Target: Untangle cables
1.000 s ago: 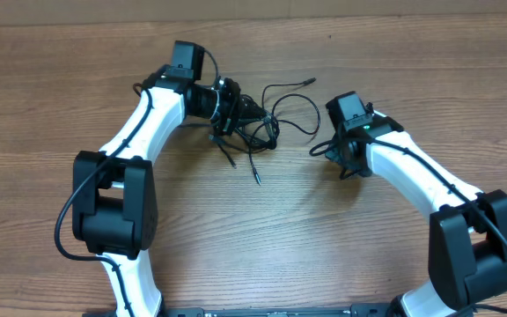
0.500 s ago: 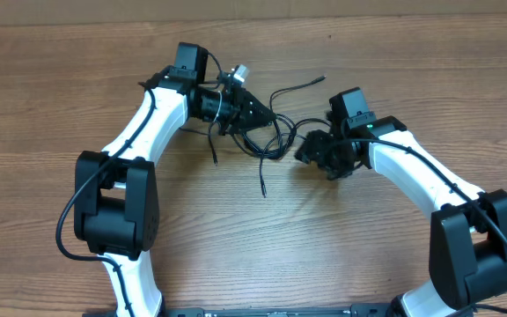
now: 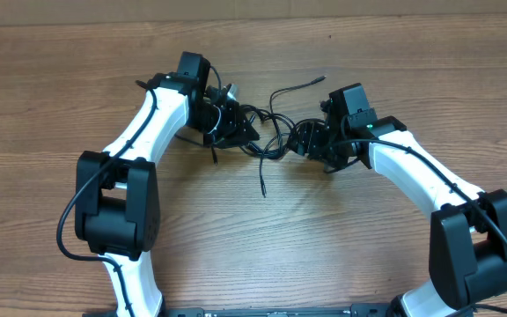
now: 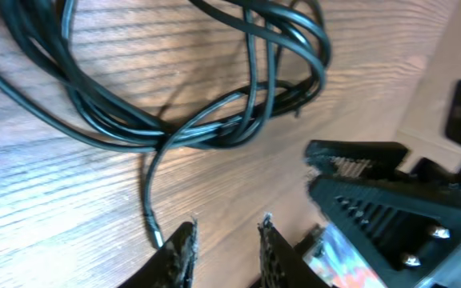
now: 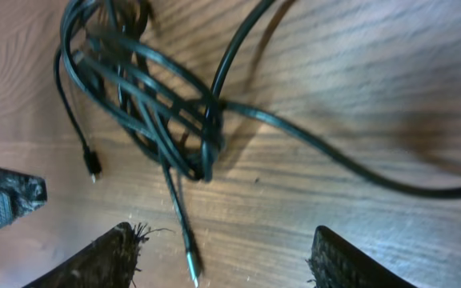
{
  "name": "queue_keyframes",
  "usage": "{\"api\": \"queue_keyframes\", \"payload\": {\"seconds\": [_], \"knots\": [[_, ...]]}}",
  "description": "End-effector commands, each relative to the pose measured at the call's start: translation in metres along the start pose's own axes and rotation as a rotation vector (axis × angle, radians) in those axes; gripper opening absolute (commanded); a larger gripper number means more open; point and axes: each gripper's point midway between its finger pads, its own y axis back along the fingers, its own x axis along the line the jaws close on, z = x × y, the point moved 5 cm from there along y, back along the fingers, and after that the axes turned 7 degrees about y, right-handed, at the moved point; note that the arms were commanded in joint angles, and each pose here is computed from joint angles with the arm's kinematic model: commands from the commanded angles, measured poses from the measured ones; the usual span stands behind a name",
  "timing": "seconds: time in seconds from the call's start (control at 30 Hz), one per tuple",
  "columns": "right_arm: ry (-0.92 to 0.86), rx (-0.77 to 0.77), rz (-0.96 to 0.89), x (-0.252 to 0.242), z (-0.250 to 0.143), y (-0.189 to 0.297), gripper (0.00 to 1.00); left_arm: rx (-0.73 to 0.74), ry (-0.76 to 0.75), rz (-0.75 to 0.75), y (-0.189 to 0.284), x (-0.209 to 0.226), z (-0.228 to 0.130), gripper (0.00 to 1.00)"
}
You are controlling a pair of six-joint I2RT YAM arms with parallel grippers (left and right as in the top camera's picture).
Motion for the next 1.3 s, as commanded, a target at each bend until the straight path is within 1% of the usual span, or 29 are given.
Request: {"api": "queue_keyframes", "payload": {"seconds": [0.0,0.1,0.13,0.23,0.4,0.47,0.5,0.63,0.7,0.83,0.9,0.97,1.1,1.27], "knots": [[0.003,-0.04,-0.065,-0.009,0.006,-0.002,0.63,-0.06,-0.068,0.052,0.0,-0.013,0.002,0.26],[-0.041,-0.067,-0.105,-0.014,0.009,-0.002,0.62,-0.092,-0.116,0.112,-0.011,-0.017,0.001,0.32],[-0.058,-0.075,-0.117,-0.016,0.01,-0.001,0.61,-0.106,-0.135,0.135,-0.015,-0.02,0.001,0.35],[-0.11,-0.101,-0.153,-0.023,0.014,0.0,0.56,-0.154,-0.153,0.187,-0.026,-0.027,0.001,0.4],[-0.255,-0.144,-0.178,-0.043,0.024,0.009,0.5,-0.233,-0.196,0.12,-0.04,-0.057,0.006,0.53],[-0.312,-0.156,-0.184,-0.052,0.028,0.013,0.49,-0.271,-0.173,0.092,-0.042,-0.066,0.01,0.59],[-0.326,-0.158,-0.186,-0.056,0.029,0.014,0.49,-0.293,-0.148,0.085,-0.042,-0.069,0.013,0.59],[-0.353,-0.144,-0.187,-0.063,0.028,0.018,0.49,-0.38,-0.068,0.098,-0.042,-0.072,0.021,0.57],[-0.345,-0.136,-0.192,-0.064,0.027,0.018,0.5,-0.403,-0.032,0.113,-0.044,-0.072,0.02,0.54],[-0.347,-0.133,-0.194,-0.064,0.026,0.018,0.5,-0.414,-0.042,0.122,-0.054,-0.078,0.016,0.52],[-0.346,-0.135,-0.193,-0.064,0.027,0.017,0.5,-0.43,-0.043,0.141,-0.058,-0.079,0.014,0.49],[-0.345,-0.137,-0.192,-0.064,0.027,0.018,0.5,-0.446,-0.031,0.153,-0.06,-0.079,0.013,0.48],[-0.345,-0.137,-0.192,-0.064,0.027,0.017,0.51,-0.471,0.008,0.165,-0.063,-0.079,0.012,0.41],[-0.345,-0.137,-0.192,-0.064,0.027,0.018,0.52,-0.489,0.039,0.168,-0.062,-0.078,0.014,0.42]]}}
